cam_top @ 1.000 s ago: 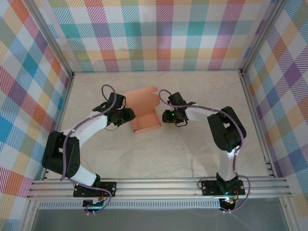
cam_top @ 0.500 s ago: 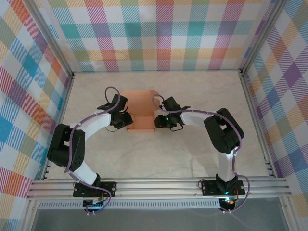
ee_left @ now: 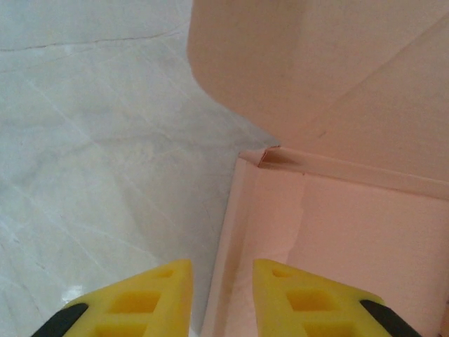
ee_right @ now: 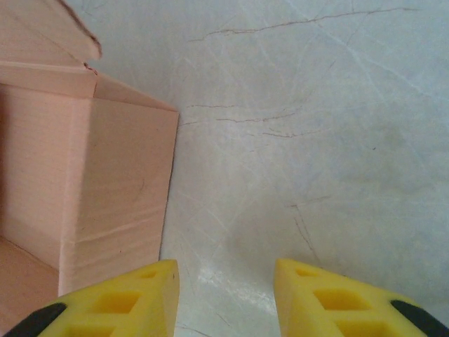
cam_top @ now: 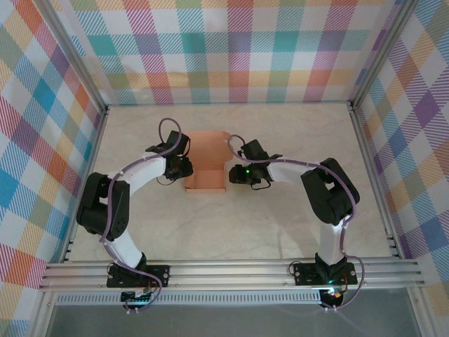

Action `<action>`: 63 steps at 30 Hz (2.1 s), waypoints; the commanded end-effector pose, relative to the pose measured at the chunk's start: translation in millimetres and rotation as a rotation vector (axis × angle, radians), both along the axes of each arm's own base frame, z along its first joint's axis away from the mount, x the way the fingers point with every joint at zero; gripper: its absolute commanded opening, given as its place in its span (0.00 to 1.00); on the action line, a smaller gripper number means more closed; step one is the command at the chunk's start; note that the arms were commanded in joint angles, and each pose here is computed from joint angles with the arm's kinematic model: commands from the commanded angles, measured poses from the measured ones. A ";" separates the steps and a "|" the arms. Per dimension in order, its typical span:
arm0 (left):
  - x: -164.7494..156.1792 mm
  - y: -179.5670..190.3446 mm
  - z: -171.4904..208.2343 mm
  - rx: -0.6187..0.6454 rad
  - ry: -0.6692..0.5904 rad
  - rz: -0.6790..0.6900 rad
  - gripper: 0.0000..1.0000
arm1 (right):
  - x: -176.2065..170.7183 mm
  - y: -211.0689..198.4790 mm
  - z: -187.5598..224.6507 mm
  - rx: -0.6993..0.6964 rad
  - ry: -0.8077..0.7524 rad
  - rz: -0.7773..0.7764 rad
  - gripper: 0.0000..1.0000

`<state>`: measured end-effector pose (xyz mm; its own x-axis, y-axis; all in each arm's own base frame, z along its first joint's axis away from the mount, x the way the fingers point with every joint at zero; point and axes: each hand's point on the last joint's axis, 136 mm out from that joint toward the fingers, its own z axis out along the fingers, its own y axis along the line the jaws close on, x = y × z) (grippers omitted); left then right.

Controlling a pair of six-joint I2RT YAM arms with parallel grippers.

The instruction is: Fold the paper box

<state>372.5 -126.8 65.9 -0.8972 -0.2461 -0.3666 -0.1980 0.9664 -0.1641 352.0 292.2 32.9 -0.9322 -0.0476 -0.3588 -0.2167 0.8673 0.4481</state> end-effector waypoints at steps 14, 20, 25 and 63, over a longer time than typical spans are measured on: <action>-1.2 -5.6 -26.0 0.043 0.082 -0.060 0.15 | 1.8 19.0 7.3 0.093 0.029 0.018 0.40; -3.9 -5.6 -32.1 0.059 0.099 -0.068 0.11 | 0.9 22.1 6.7 0.105 0.042 0.026 0.41; -6.8 0.2 -38.6 0.161 0.125 -0.082 0.06 | 0.4 24.0 7.1 0.118 0.047 0.027 0.41; -11.1 21.3 -49.3 0.572 0.189 -0.159 0.01 | 0.3 21.7 6.2 0.112 0.041 0.019 0.40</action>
